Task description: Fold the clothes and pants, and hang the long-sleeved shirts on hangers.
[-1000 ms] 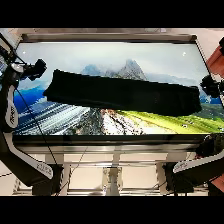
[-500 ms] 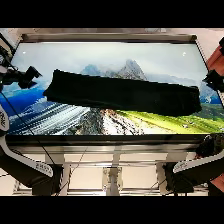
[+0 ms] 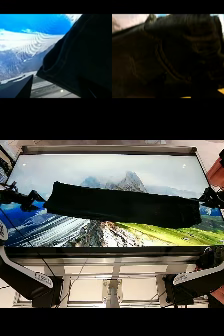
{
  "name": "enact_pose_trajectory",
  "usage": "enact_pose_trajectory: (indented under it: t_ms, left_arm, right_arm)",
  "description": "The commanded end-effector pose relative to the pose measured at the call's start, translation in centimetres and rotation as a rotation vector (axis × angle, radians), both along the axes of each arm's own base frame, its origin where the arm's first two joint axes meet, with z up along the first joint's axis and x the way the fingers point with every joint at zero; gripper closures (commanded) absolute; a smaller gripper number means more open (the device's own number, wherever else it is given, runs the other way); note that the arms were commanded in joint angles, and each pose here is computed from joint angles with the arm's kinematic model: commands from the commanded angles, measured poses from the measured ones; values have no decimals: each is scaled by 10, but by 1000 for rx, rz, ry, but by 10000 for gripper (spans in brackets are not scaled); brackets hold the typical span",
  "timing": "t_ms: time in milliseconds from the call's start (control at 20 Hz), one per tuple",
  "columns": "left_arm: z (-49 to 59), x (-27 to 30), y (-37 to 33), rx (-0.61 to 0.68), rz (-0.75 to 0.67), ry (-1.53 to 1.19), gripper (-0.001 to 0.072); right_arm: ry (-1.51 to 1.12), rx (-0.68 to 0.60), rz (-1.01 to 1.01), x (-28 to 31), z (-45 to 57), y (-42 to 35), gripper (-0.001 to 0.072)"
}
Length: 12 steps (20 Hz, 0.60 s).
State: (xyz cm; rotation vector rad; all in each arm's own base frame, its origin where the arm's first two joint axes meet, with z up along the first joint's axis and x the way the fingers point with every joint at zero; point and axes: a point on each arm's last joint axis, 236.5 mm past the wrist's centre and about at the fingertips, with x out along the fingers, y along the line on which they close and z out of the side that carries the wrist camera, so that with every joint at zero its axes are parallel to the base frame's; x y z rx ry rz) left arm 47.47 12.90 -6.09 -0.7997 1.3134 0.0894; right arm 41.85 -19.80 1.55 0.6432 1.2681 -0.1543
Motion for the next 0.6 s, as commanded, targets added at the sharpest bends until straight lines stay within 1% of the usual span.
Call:
enact_pose_trajectory:
  t_ms: [0, 50, 100, 150, 550]
  left_arm:
    - [-20, -14, -10, -53, -45, 70, 67]
    - [-23, -14, -10, -57, -47, 75, 67]
    - [-24, -14, -11, -60, -49, 74, 67]
    - [-24, -13, -10, -55, -46, 71, 67]
    - [-35, 7, -19, -41, -36, 27, 70]
  right_arm:
    - [53, 39, 32, -14, 0, 11, 362]
    - [56, 42, 32, -14, -1, 11, 280]
    - [58, 44, 33, -15, -1, 12, 180]
    - [61, 47, 35, -15, 0, 13, 168]
    - [60, 48, 44, -14, 0, 17, 168]
